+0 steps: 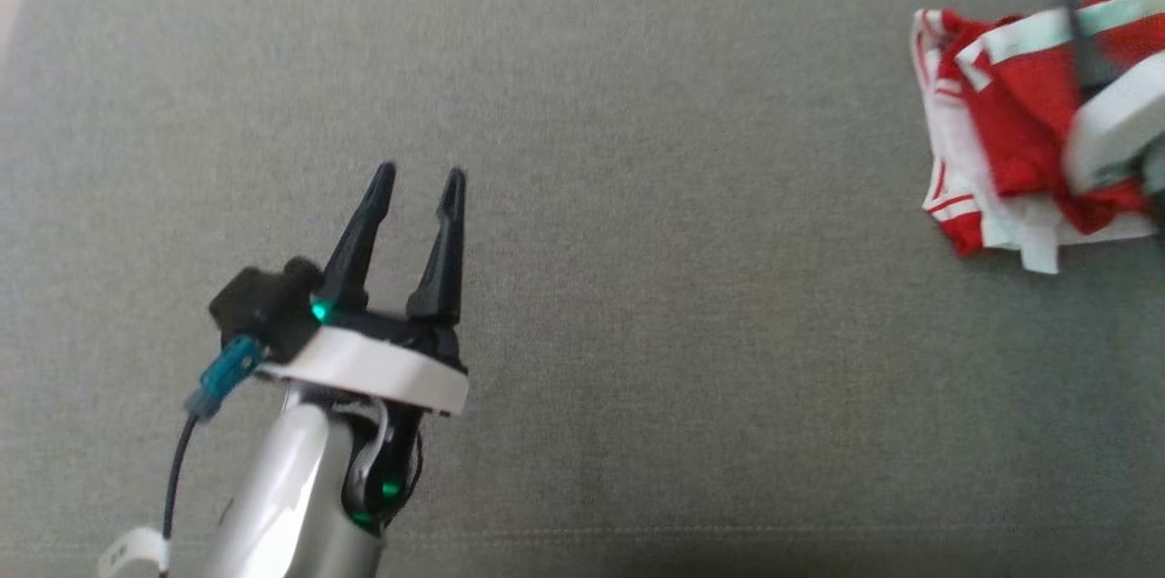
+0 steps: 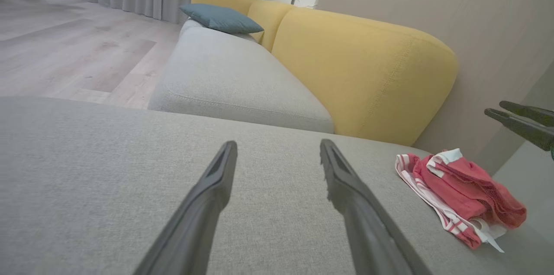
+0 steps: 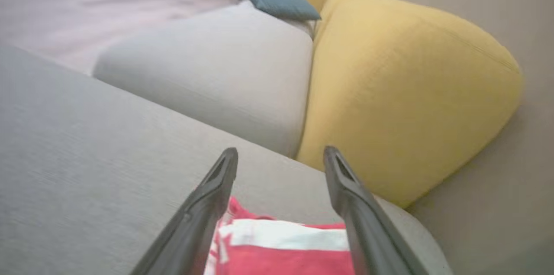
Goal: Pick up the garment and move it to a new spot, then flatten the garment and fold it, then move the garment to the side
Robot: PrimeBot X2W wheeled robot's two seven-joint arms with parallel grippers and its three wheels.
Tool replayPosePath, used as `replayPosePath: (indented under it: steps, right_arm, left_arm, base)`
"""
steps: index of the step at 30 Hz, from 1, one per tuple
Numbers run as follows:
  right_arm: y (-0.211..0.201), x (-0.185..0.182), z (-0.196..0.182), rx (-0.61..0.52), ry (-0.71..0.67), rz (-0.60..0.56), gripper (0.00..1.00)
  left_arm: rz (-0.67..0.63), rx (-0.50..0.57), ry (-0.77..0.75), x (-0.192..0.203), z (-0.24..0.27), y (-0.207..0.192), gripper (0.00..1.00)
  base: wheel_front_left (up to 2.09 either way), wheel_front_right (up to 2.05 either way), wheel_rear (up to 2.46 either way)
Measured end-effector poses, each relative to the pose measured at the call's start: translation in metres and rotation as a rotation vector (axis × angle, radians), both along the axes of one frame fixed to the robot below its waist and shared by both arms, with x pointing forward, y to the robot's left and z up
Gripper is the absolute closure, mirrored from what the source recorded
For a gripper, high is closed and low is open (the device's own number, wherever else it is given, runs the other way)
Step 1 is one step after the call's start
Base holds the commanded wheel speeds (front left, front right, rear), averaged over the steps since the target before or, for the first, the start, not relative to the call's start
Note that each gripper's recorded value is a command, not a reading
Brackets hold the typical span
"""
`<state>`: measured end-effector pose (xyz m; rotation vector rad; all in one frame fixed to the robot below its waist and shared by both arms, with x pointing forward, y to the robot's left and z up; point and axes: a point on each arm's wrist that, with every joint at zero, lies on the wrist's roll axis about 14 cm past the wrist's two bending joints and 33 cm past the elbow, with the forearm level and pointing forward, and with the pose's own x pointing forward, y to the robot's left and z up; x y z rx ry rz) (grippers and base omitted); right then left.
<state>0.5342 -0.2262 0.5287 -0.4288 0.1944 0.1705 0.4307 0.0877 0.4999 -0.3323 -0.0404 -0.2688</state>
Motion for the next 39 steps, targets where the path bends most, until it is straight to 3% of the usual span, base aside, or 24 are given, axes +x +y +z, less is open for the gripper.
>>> replayPosePath:
  steps: [6, 15, 20, 24, 39]
  right_arm:
    - [0.057, -0.033, 0.026, 0.215, -0.16, 0.106, 0.0]
    - [0.086, -0.1, 0.004, 0.484, -0.219, 0.056, 0.0]
    - [0.077, -0.13, -0.004, 0.52, -0.247, 0.007, 0.0]
    - [0.078, -0.156, -0.03, 0.537, -0.187, -0.019, 0.0]
    - [0.077, -0.167, -0.019, 0.591, -0.23, -0.024, 0.0]
  left_arm:
    - [0.018, 0.014, -0.039, -0.018, 0.016, 0.006, 0.0]
    - [0.055, 0.02, -0.063, -0.047, 0.026, 0.017, 0.0]
    - [0.079, 0.021, -0.063, -0.064, 0.026, 0.024, 0.0]
    - [0.09, 0.035, -0.042, -0.075, 0.018, 0.028, 0.0]
    - [0.132, 0.063, -0.057, -0.081, 0.022, 0.036, 0.0]
  base:
    - [0.0, 0.0, 0.0]
    - [0.0, 0.0, 0.0]
    - [0.0, 0.0, 0.0]
    - [0.0, 0.0, 0.0]
    - [0.0, 0.0, 0.0]
